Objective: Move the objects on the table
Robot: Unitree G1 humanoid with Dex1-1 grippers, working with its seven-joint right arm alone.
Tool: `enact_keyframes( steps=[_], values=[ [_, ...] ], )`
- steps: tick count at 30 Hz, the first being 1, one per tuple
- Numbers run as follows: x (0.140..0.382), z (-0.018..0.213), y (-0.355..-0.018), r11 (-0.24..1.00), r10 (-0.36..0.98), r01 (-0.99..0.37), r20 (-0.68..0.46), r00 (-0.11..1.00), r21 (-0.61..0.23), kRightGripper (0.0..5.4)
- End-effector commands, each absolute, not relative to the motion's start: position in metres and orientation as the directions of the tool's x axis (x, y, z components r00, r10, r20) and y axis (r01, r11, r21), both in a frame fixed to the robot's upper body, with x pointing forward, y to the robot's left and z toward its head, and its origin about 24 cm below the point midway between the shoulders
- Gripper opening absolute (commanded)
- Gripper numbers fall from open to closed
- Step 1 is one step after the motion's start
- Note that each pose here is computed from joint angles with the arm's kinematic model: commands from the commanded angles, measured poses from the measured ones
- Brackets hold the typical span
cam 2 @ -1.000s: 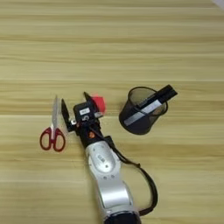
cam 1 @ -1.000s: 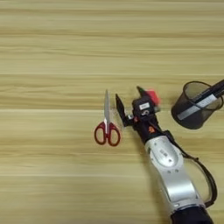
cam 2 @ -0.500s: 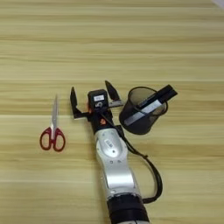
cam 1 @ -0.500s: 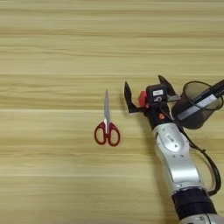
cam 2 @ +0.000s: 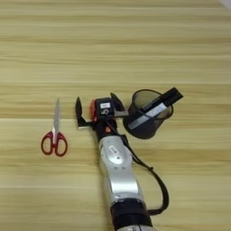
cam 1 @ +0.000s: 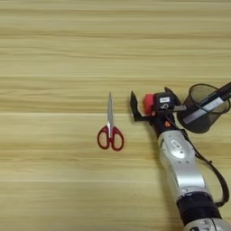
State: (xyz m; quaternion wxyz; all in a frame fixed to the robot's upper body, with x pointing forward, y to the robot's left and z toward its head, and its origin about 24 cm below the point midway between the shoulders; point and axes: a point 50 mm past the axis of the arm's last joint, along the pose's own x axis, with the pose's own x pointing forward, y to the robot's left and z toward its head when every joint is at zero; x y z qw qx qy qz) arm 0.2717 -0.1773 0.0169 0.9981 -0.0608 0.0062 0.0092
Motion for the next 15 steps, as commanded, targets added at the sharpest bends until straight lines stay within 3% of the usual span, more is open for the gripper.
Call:
enact_keyframes(
  steps=[1,15],
  values=[
    [0.2892,0.0424,-0.1762,0.993,0.020,-0.010,0.083,0.996,-0.119,5.38],
    [0.2912,0.0334,-0.1782,0.997,0.004,-0.002,0.023,1.000,-0.079,5.38]
  ],
)
